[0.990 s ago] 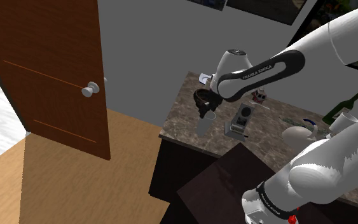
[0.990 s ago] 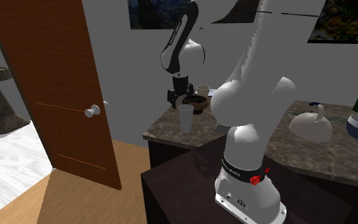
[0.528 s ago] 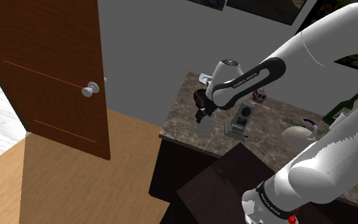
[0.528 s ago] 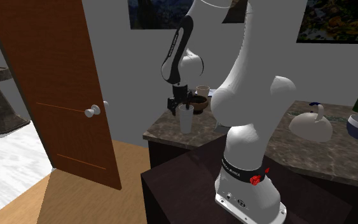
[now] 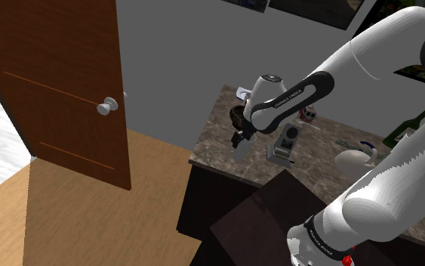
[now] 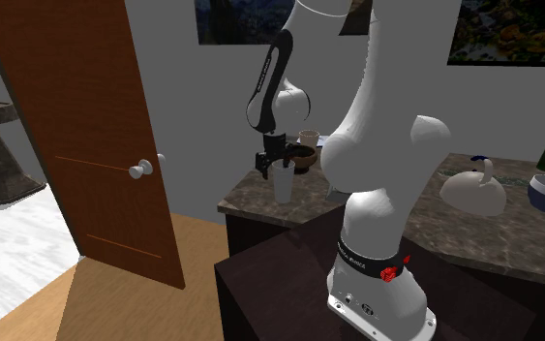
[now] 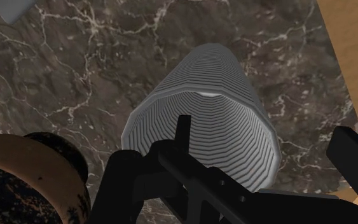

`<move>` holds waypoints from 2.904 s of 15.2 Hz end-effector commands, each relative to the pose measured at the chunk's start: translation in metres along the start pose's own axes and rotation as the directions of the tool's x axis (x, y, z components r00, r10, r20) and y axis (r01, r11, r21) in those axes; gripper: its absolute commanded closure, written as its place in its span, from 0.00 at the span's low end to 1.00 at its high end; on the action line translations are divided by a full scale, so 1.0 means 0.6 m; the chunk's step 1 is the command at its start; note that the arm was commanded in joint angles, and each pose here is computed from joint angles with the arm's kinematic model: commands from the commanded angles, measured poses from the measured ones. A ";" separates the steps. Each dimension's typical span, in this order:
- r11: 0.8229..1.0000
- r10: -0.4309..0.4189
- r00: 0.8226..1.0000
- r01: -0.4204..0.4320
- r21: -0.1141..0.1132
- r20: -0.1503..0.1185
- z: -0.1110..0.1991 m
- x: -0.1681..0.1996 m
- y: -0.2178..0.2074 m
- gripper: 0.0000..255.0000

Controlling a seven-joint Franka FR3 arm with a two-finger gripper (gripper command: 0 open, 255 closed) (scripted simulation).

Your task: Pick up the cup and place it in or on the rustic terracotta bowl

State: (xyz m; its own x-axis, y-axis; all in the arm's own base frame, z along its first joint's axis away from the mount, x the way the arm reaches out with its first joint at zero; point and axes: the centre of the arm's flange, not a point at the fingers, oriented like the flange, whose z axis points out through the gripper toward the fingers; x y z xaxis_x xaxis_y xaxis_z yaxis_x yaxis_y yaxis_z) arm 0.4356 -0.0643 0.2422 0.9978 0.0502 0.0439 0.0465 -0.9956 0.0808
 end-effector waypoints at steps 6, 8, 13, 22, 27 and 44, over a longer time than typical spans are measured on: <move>1.000 0.000 1.000 0.000 0.000 0.000 0.000 0.000 0.000 1.00; 1.000 0.000 1.000 0.000 0.000 0.000 0.000 0.000 0.000 1.00; 1.000 0.000 1.000 0.000 0.000 0.000 -0.017 0.001 0.001 1.00; 1.000 0.000 1.000 0.000 0.000 0.000 -0.096 0.004 0.008 1.00; 1.000 0.000 1.000 0.000 0.000 0.000 -0.140 0.006 0.011 1.00; 1.000 0.000 1.000 0.000 0.000 0.000 -0.284 0.013 0.023 1.00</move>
State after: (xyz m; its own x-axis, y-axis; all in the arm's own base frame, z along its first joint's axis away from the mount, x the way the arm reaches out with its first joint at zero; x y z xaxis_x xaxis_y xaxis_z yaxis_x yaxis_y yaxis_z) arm 0.4355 -0.0635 0.4098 0.9978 0.0501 0.0444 0.0464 -0.9956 0.0808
